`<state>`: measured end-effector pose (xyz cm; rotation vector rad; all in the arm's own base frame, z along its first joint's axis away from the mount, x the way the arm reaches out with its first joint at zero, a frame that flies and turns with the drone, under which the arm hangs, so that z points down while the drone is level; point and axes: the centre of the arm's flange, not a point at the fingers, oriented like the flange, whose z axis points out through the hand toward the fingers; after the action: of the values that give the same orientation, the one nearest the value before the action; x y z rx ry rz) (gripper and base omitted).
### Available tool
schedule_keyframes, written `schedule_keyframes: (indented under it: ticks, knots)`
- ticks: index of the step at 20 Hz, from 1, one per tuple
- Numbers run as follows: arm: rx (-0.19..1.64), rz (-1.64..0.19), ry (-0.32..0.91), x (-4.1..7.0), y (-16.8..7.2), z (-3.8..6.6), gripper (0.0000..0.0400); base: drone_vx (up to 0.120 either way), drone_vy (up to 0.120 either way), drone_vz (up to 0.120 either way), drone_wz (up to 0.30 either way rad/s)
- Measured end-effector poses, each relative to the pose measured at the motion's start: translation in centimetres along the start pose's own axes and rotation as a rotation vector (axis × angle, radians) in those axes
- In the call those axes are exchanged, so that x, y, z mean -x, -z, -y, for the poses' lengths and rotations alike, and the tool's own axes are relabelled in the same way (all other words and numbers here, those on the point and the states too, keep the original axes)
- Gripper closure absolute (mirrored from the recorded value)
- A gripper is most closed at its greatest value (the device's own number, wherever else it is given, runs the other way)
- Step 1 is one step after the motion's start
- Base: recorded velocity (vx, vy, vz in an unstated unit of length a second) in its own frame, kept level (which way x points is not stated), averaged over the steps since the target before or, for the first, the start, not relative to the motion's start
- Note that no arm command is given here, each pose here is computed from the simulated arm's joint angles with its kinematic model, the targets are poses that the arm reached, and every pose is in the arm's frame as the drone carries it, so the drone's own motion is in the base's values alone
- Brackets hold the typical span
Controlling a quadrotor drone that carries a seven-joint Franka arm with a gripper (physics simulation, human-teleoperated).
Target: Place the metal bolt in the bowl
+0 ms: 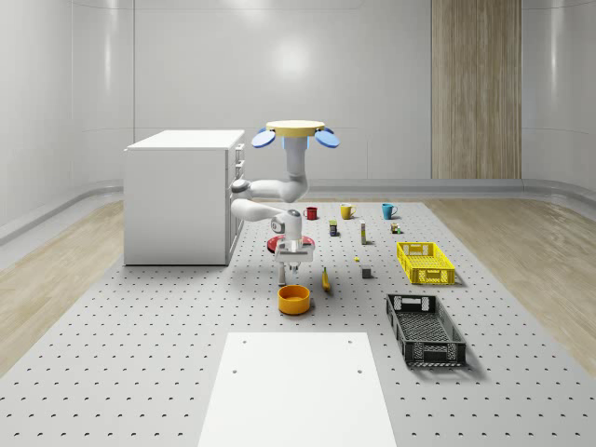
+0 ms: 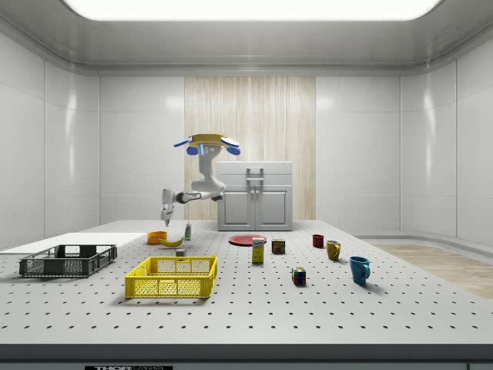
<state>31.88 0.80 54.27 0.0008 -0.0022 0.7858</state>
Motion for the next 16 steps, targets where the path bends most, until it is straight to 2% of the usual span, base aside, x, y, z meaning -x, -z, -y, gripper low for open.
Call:
schedule_keyframes:
  ticks: [2, 9, 10, 12, 14, 16]
  knots:
    - [0.000, 0.000, 0.000, 0.00, 0.00, 0.00, 0.0300, 0.120, 0.000, -0.020, 0.000]
    - [0.000, 0.000, 0.000, 0.00, 0.00, 0.00, 0.0300, 0.120, 0.000, -0.120, 0.000]
    - [0.000, 0.000, 0.000, 0.00, 0.00, 0.00, 0.0300, 0.120, 0.000, 0.000, 0.000]
    - [0.000, 0.000, 0.000, 0.00, 0.00, 0.00, 0.0300, 0.000, 0.000, 0.000, 0.000]
    - [0.000, 0.000, 0.000, 0.00, 0.00, 0.00, 0.0198, 0.000, 0.000, 0.000, 0.000]
    - [0.000, 0.000, 0.000, 0.00, 0.00, 0.00, 0.0120, 0.000, 0.000, 0.000, 0.000]
